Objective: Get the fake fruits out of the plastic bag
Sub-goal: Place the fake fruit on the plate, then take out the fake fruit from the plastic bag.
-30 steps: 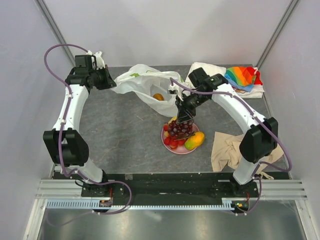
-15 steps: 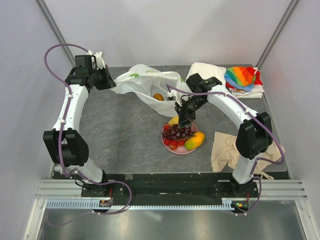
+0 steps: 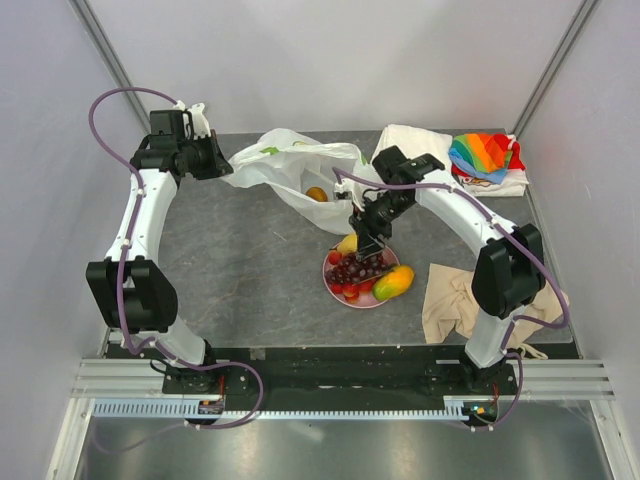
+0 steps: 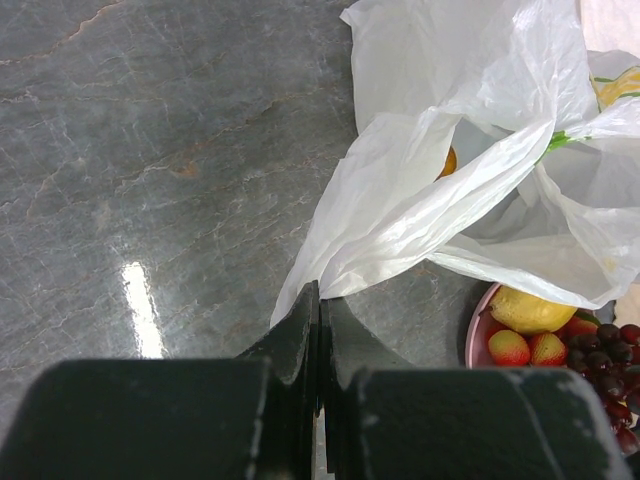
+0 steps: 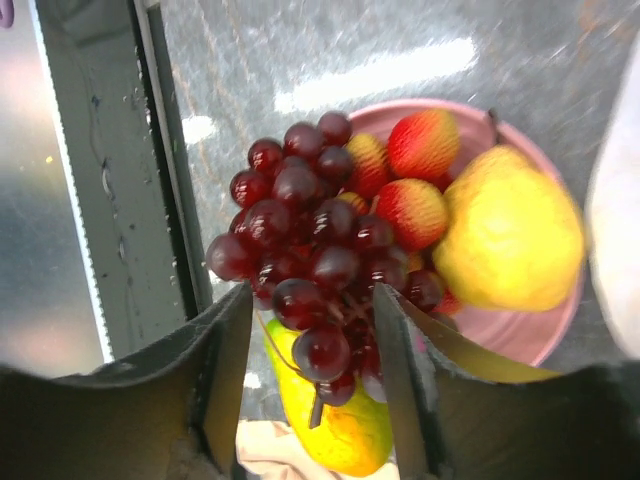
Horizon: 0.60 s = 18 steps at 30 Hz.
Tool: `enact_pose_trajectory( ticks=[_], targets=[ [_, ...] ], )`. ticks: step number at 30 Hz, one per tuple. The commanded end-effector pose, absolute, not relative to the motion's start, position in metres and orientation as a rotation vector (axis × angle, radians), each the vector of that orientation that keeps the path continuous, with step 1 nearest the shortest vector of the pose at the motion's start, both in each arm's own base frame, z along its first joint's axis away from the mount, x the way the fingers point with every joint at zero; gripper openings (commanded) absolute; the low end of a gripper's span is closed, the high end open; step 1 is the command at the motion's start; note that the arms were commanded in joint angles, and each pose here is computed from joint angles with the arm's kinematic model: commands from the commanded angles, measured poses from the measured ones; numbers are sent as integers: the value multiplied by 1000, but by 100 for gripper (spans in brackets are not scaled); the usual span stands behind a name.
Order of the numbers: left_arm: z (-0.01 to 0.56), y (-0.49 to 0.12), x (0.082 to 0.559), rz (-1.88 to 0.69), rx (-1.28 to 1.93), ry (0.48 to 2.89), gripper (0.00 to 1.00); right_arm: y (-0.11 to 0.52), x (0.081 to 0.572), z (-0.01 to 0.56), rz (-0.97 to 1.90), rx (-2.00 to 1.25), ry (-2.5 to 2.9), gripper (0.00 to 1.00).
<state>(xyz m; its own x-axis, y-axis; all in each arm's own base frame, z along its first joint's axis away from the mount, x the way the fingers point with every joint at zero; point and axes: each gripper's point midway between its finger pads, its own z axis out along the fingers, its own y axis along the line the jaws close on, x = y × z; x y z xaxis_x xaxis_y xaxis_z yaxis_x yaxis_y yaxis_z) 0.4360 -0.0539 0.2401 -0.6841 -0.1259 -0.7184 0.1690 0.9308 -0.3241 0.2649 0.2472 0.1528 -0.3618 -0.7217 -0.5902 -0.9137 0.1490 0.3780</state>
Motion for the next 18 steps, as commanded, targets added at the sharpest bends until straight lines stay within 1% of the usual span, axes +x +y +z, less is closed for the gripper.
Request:
enact_pose_trajectory(
  ticks=[1,3,5,6,8,9,12,14,16,17,18],
  targets=[
    [261,-56,434,-474,99,2217,2,263,284,190,1026,-1533,2038,63],
    [262,-57,434,-476,103,2215,2,264,286,193,1021,-1529,2029,64],
    [262,-57,434,-479,106,2213,2,265,288,197,1013,-1520,2031,70],
    [263,-58,435,-482,108,2213,2,266,290,202,998,-1517,2022,71],
    [264,-59,434,-493,116,2209,2,266,299,224,947,-1508,1976,74],
    [265,-61,434,-501,124,2207,2,267,302,233,940,-1503,1950,77],
    [270,-67,428,-541,154,2200,2,279,310,269,949,-1477,1831,81],
    [272,-73,419,-578,169,2197,2,292,328,286,947,-1388,1798,80],
    [274,-78,411,-614,186,2192,2,302,346,285,944,-1335,1797,79],
    [275,-80,404,-630,193,2189,2,309,367,288,865,-1299,1767,79],
    [274,-82,399,-650,185,2197,2,314,376,288,847,-1260,1781,77]
  ],
)
